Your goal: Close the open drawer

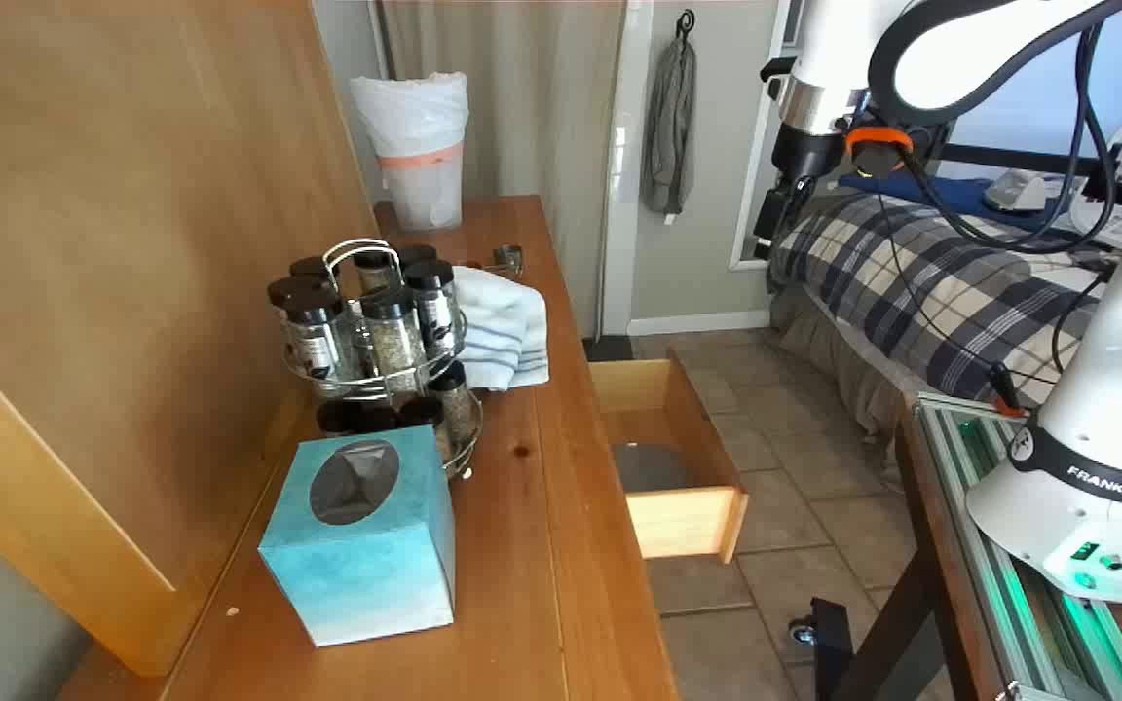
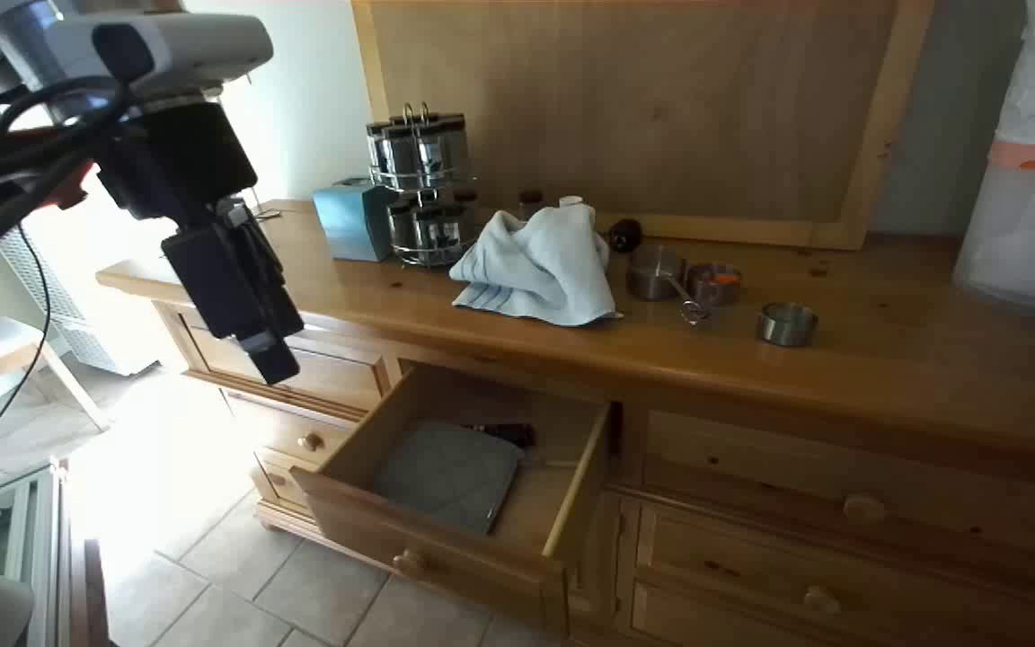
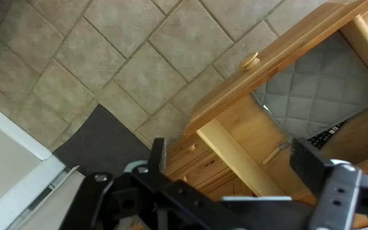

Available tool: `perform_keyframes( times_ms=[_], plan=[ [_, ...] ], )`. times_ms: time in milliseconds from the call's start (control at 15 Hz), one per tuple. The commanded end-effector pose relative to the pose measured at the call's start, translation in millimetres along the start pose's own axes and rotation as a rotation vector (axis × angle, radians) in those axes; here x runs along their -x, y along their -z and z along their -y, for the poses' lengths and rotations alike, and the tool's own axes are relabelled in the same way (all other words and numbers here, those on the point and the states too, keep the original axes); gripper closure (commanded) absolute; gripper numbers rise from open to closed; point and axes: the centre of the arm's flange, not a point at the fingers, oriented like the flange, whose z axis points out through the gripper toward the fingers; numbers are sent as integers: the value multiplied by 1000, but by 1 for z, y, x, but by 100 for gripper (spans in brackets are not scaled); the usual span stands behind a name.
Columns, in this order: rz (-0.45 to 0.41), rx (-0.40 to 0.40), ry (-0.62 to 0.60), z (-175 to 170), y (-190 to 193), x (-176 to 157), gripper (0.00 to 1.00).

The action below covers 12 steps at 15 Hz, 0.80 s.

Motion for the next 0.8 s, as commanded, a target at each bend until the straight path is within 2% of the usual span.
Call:
perform_keyframes(
  times_ms=[0, 267, 400, 533, 733],
  plan=[
    [0, 0, 0, 0, 0, 0, 0],
    [0, 0, 0, 0, 0, 0, 0],
    [11, 37, 65, 7, -10, -1, 0],
    [30, 75, 178, 16, -27, 3, 0],
    [56, 80, 338, 30, -57, 4, 0]
  ],
)
